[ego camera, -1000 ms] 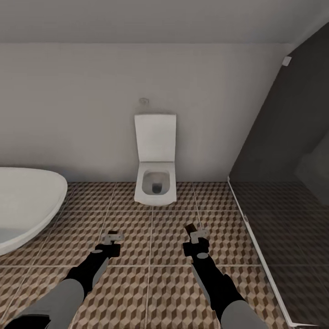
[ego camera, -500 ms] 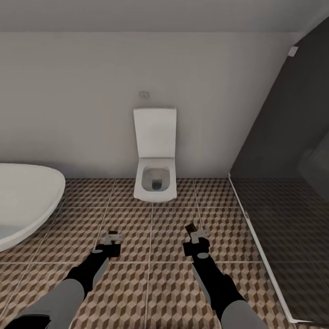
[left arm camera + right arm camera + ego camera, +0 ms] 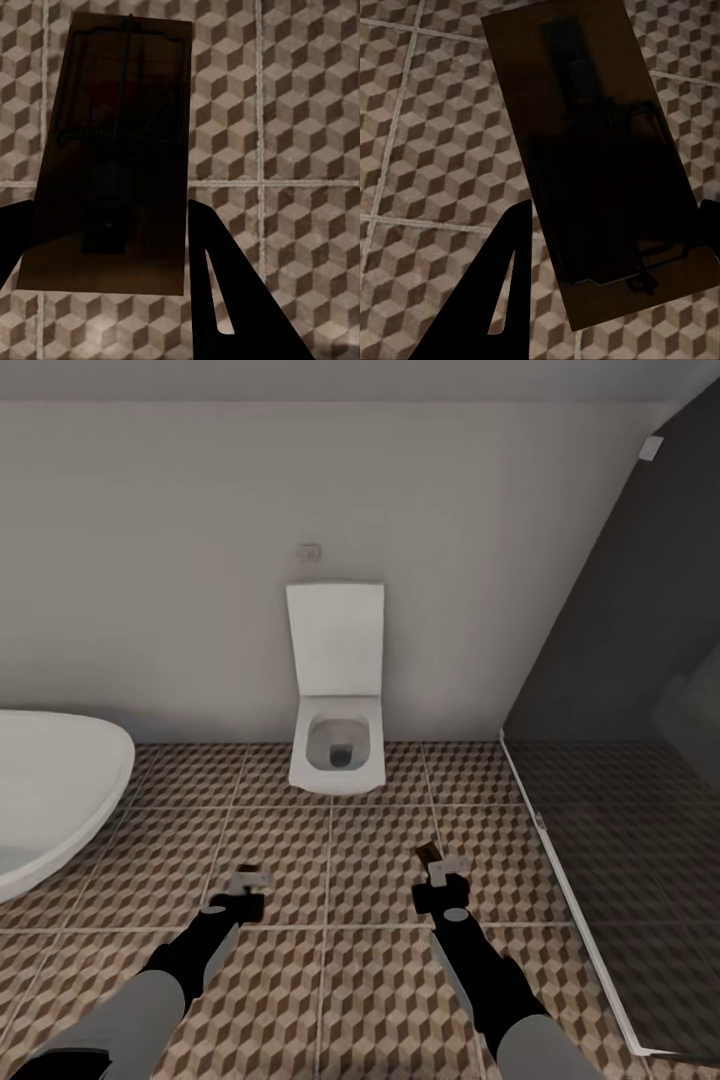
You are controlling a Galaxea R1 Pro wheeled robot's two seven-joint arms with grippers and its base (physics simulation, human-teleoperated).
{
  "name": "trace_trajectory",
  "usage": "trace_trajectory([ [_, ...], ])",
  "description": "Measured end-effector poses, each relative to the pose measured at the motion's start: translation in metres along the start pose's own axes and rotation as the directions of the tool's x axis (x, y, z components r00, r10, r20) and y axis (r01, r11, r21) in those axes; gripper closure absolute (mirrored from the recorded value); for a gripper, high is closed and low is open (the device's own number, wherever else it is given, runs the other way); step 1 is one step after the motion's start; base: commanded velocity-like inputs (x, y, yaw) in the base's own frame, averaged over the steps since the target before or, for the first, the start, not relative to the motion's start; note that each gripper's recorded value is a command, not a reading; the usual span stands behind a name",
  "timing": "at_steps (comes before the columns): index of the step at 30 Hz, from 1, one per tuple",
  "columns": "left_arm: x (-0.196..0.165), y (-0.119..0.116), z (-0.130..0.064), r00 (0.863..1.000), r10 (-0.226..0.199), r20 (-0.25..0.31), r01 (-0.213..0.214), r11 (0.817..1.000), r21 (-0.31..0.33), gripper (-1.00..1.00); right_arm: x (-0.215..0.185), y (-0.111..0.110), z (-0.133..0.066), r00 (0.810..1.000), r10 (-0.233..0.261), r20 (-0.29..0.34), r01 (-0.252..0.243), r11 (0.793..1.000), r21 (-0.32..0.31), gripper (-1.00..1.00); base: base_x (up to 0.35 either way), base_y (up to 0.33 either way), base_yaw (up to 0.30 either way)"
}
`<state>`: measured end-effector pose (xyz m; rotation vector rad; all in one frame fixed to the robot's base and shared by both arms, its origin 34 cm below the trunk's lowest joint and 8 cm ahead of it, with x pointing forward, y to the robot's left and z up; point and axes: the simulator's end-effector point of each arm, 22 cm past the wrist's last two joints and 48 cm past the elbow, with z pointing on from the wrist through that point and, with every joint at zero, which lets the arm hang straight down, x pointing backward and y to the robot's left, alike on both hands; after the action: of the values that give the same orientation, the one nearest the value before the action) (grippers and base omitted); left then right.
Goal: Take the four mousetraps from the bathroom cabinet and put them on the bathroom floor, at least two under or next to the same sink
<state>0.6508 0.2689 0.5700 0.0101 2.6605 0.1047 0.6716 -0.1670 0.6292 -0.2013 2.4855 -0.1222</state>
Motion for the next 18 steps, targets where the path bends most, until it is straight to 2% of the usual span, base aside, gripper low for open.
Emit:
trace_trajectory([
  [10, 0.013, -0.006, 0.017, 1.000, 0.000, -0.015, 0.000, 1.000, 0.007, 1.00, 0.016, 0.017, 0.015, 1.000, 0.001, -0.016, -0.002, 0.998, -0.068, 1.00, 0.000, 0.000, -0.063],
  [18, 0.025, -0.007, 0.031, 1.000, 0.001, -0.028, -0.001, 1.000, 0.008, 1.00, 0.028, 0.022, 0.027, 1.000, 0.000, -0.028, -0.002, 0.997, -0.080, 1.00, 0.000, 0.000, -0.063],
])
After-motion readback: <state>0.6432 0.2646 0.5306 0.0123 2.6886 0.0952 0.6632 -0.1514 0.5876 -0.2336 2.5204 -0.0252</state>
